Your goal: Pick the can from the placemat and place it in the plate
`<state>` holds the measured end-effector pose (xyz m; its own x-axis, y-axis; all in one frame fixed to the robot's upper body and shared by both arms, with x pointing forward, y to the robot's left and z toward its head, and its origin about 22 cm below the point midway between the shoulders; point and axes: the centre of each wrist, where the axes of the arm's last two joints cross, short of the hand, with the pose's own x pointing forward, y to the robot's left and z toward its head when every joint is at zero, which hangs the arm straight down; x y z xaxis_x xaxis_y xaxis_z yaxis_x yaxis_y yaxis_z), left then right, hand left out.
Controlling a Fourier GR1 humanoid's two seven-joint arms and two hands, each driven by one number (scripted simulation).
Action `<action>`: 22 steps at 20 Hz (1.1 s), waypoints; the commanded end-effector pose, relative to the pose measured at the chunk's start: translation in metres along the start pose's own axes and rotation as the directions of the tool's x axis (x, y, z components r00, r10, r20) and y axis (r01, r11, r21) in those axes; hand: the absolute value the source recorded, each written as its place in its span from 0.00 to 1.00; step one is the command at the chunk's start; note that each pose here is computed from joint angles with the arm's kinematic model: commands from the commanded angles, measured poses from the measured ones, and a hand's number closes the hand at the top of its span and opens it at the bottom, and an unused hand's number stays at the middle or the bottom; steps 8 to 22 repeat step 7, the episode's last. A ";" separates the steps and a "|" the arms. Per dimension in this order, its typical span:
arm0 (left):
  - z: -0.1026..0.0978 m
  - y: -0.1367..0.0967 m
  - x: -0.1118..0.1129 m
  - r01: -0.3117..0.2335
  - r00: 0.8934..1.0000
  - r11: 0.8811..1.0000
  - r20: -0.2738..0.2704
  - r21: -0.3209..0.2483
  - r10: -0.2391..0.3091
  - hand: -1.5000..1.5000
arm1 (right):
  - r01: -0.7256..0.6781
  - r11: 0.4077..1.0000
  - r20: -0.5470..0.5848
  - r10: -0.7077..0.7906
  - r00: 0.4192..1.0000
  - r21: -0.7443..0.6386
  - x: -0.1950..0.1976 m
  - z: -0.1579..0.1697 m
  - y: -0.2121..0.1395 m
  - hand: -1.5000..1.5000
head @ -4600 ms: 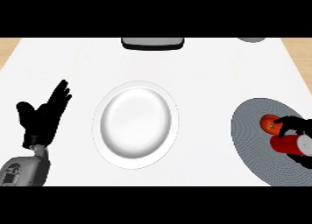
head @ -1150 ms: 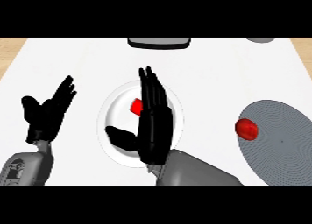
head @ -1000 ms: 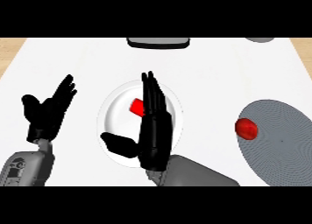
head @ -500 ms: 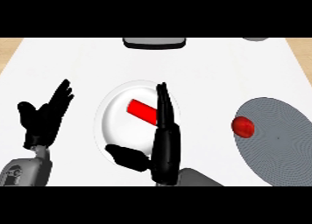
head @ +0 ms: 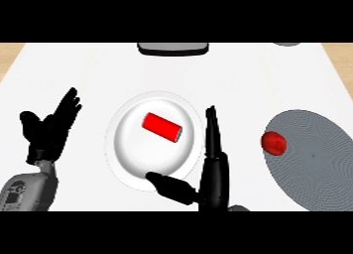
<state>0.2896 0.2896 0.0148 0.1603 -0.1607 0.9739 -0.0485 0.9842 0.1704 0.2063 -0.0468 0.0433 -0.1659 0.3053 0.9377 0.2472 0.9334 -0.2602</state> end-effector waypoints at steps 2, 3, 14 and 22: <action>0.006 0.007 -0.006 -0.023 1.000 1.000 0.006 0.004 0.023 0.50 | -0.057 0.998 -0.023 0.058 0.998 0.012 -0.009 0.001 -0.016 0.00; -0.007 -0.007 0.015 -0.022 1.000 1.000 -0.010 -0.010 0.022 0.50 | -0.059 0.998 0.002 0.060 0.998 -0.002 -0.015 0.009 -0.017 0.00; 0.005 0.004 0.001 -0.014 1.000 1.000 0.007 -0.001 0.014 0.50 | -0.072 0.997 -0.061 0.074 0.995 0.026 -0.014 -0.010 -0.032 0.00; 0.005 0.004 0.001 -0.014 1.000 1.000 0.007 -0.001 0.014 0.50 | -0.072 0.997 -0.061 0.074 0.995 0.026 -0.014 -0.010 -0.032 0.00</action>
